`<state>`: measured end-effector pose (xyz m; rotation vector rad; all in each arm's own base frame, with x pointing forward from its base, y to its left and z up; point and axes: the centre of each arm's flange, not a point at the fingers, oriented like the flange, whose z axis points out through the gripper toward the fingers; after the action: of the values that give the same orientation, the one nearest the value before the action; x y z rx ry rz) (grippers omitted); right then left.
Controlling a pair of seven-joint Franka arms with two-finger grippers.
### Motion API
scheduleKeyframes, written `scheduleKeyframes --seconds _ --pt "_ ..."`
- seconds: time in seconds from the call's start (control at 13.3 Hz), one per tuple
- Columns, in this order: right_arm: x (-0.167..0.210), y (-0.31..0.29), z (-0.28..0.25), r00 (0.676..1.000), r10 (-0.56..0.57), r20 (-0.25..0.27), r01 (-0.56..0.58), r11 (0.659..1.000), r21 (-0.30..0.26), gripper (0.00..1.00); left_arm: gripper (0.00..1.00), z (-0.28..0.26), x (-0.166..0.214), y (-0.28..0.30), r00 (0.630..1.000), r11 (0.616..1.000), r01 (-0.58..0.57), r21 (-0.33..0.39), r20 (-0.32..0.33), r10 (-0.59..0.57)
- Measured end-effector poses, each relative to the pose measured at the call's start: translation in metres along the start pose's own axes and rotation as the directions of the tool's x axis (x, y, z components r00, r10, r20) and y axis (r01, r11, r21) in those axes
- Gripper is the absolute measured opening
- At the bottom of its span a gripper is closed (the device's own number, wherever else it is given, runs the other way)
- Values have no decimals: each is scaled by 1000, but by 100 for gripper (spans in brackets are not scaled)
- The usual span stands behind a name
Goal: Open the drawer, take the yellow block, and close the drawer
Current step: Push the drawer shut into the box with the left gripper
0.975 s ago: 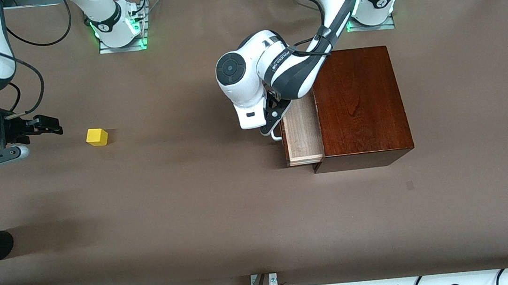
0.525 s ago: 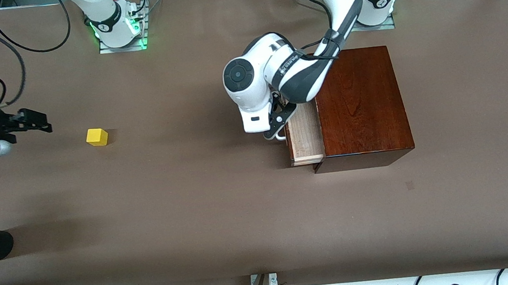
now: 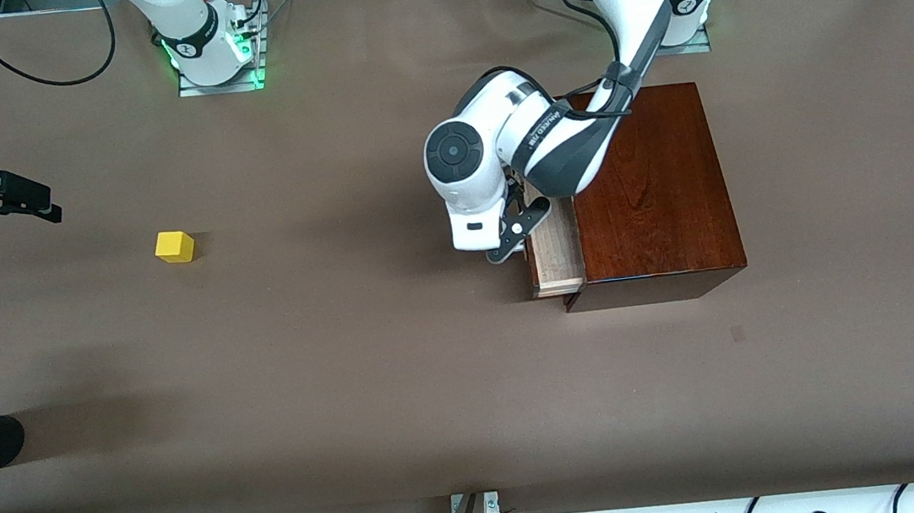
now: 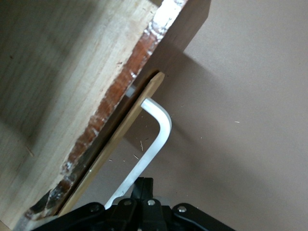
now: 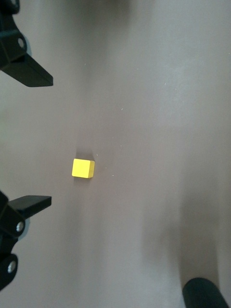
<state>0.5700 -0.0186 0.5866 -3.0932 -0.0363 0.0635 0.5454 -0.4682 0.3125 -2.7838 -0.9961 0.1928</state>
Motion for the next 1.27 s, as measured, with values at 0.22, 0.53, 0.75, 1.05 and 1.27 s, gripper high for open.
scheduleKeyframes --seconds 0.22,0.53,0.75,1.05,1.27 --pt "-7 0 -10 999 41 -5 -41 999 -27 100 1 0 12 -3 1000 1000 -23 -2 16 23" --pt "-9 10 -10 998 64 0 -64 998 -29 100 1 1 25 -6 999 999 -48 5 12 48" --pt "-6 9 -2 997 72 15 -72 997 -31 100 1 4 63 -16 997 997 -72 29 -16 73" --pt "-5 9 0 997 72 19 -71 997 -44 100 1 -5 105 -30 996 997 -69 26 -58 70" --pt "-5 11 0 997 70 19 -68 996 -65 100 1 -12 107 -32 996 997 -71 17 -58 72"
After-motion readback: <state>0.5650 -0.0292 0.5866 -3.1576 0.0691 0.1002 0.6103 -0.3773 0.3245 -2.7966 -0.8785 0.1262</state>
